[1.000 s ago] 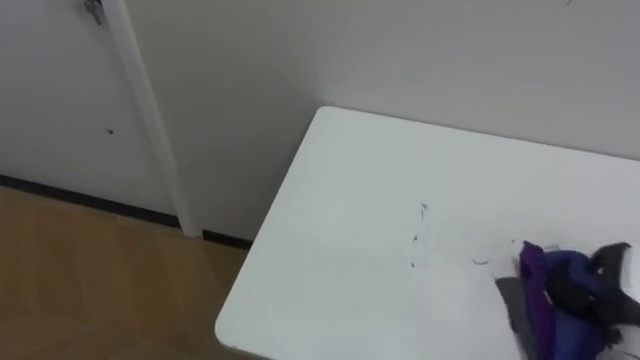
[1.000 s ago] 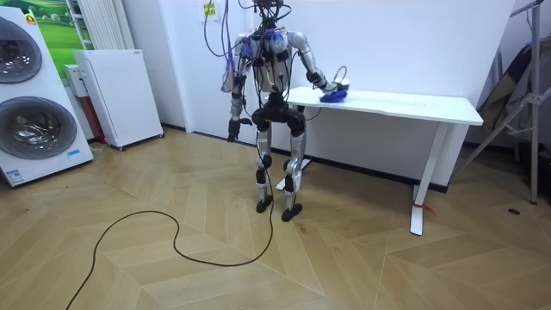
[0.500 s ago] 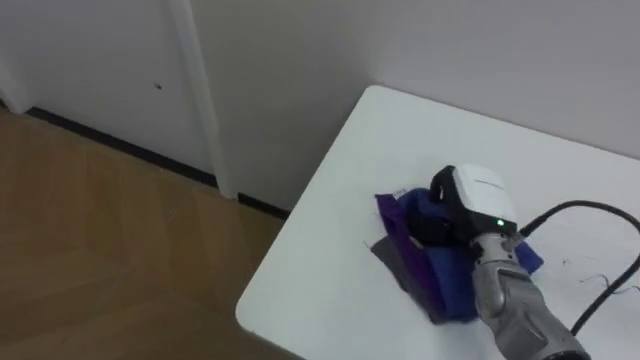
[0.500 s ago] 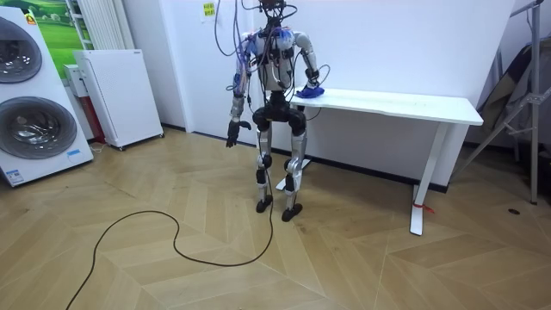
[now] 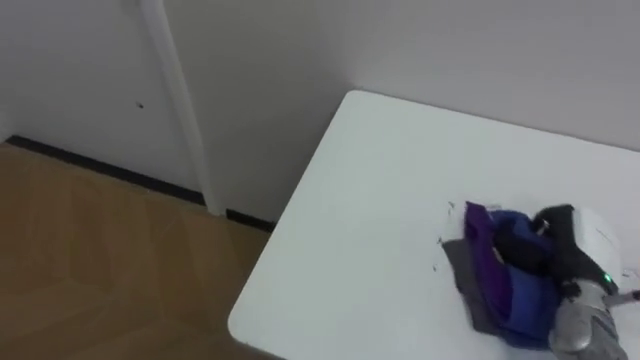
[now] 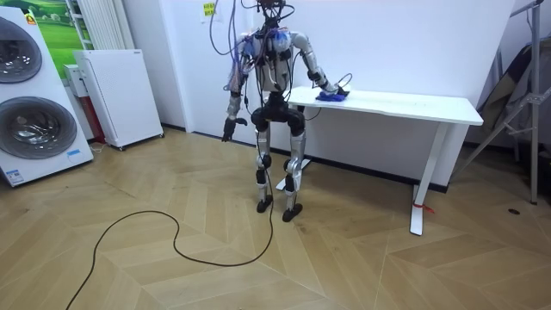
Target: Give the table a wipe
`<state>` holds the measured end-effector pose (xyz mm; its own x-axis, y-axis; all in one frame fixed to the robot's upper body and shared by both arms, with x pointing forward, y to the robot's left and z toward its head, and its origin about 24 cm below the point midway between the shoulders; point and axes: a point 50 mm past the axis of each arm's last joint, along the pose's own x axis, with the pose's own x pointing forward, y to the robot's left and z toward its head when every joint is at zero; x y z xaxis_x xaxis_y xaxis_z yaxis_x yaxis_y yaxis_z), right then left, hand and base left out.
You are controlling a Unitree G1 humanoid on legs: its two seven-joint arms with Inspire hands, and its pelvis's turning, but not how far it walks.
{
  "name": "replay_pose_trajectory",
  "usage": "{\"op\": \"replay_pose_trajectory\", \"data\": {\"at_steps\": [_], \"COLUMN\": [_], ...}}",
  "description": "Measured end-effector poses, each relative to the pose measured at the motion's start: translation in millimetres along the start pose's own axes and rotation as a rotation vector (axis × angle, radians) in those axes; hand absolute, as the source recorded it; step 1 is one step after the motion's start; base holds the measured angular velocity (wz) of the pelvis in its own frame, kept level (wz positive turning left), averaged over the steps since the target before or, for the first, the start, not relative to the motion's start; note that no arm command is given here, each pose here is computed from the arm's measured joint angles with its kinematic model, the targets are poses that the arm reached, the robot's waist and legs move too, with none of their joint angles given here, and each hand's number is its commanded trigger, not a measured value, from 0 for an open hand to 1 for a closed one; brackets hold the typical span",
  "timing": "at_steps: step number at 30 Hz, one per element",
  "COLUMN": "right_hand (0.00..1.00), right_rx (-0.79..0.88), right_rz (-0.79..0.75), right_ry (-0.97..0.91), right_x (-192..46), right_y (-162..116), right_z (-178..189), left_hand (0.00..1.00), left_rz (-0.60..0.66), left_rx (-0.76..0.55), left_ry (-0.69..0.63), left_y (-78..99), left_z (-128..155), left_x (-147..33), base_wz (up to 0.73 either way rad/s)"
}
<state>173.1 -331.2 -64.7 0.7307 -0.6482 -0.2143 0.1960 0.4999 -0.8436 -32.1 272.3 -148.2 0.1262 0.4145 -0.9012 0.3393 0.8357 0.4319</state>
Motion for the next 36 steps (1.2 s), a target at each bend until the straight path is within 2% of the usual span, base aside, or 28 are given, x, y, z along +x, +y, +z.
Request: {"op": "replay_pose_trajectory", "data": {"at_steps": [9,14,16,20,22,24,25,27,30,33,36], "right_hand": [1.0,1.0,1.0,1.0,1.0,1.0,1.0,1.0,1.0,1.0,1.0], "right_rx": [0.0,-0.021,-0.033,-0.126,-0.184,-0.255,-0.274,-0.332,-0.344,-0.343,-0.309], "right_rz": [-0.177,-0.186,-0.183,-0.155,-0.104,-0.017,-0.001,0.064,0.094,0.087,0.096], "right_ry": [0.263,0.286,0.272,0.163,0.038,-0.167,-0.222,-0.433,-0.555,-0.576,-0.542], "right_x": [-32.2,-35.7,-31.0,-22.2,-17.3,-15.3,-15.1,-19.6,-20.4,-17.6,-18.2], "right_y": [-38.0,-41.9,-40.4,-32.9,-17.4,7.2,11.4,27.6,34.9,33.4,37.0], "right_z": [-82.4,-88.0,-80.0,-48.1,-17.6,32.0,44.4,92.3,126.5,130.1,110.1], "left_hand": [0.0,0.0,0.0,0.0,0.0,0.0,0.0,0.0,0.0,0.0,0.0], "left_rz": [0.053,0.053,0.047,0.0,-0.01,-0.014,-0.015,-0.033,-0.046,-0.063,-0.074], "left_rx": [-0.075,-0.082,-0.065,-0.009,-0.003,0.014,0.017,0.059,0.078,0.074,0.072], "left_ry": [0.083,0.079,0.063,0.029,0.009,-0.03,-0.042,-0.071,-0.077,-0.048,0.0], "left_y": [6.2,5.3,3.4,-11.2,-15.0,-14.5,-14.5,-19.0,-22.1,-26.9,-29.4], "left_z": [-25.7,-24.0,-18.7,-4.6,4.6,19.0,23.3,31.8,32.9,16.8,-2.7], "left_x": [-3.9,-3.8,-3.2,-3.0,-2.1,0.0,0.5,0.2,-0.9,-5.1,-8.6], "base_wz": [-0.02,0.0,-0.12,-0.33,-0.38,-0.12,0.05,0.13,0.41,0.41,0.2]}}
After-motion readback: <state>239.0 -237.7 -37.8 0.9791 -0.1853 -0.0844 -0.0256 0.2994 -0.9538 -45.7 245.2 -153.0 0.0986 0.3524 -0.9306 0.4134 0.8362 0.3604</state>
